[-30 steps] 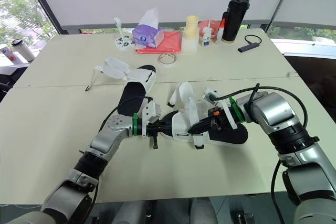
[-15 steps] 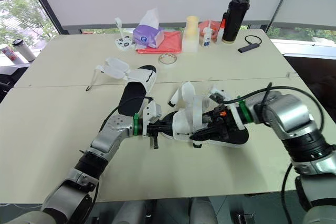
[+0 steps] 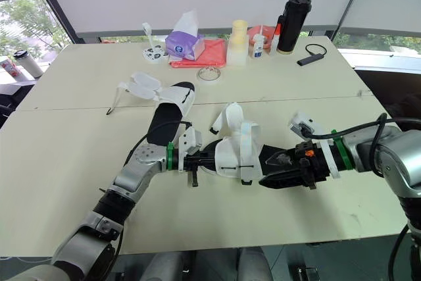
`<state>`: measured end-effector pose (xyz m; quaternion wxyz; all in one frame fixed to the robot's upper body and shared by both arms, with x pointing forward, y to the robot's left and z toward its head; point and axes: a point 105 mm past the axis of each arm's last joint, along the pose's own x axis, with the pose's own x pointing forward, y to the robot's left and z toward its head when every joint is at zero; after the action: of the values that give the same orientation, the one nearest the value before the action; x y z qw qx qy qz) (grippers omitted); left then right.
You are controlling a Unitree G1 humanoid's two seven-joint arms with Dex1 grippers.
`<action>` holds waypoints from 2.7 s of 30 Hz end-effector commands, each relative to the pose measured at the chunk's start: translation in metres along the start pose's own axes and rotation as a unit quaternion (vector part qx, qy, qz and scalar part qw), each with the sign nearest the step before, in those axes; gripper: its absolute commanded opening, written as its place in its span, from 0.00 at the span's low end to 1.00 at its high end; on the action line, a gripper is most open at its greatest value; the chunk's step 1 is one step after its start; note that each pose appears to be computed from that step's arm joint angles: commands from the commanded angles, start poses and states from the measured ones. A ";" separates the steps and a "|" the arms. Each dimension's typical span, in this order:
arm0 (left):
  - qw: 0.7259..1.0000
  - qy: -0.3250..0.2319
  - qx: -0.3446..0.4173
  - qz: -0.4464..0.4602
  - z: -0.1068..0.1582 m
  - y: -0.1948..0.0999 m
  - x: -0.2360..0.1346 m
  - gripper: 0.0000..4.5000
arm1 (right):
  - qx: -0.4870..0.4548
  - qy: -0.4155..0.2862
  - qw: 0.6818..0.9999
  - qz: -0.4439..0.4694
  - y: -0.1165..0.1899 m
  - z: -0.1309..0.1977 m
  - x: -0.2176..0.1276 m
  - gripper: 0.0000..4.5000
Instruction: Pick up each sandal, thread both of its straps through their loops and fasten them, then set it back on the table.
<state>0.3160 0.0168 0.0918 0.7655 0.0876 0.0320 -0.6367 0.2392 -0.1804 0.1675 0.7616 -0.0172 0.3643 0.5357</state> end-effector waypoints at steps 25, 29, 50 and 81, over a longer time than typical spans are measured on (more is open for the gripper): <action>1.000 0.008 0.003 -0.015 -0.002 -0.004 0.004 0.00 | 0.073 -0.086 0.993 0.026 0.003 -0.012 0.063 0.99; 1.000 0.008 0.003 -0.013 -0.002 -0.004 0.004 0.00 | 0.083 -0.104 0.991 0.021 0.000 -0.010 0.071 0.99; 1.000 0.003 0.001 -0.017 -0.001 -0.007 0.008 0.00 | 0.043 -0.040 0.996 0.061 0.030 -0.026 0.067 0.02; 1.000 0.009 -0.011 -0.020 -0.002 -0.013 0.006 0.00 | -0.141 -0.095 0.983 0.065 0.047 0.037 0.027 0.02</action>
<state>0.3077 0.0124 0.0901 0.7573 0.0823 0.0462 -0.6462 0.2192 -0.1236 0.1830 0.7331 -0.0582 0.2360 0.6352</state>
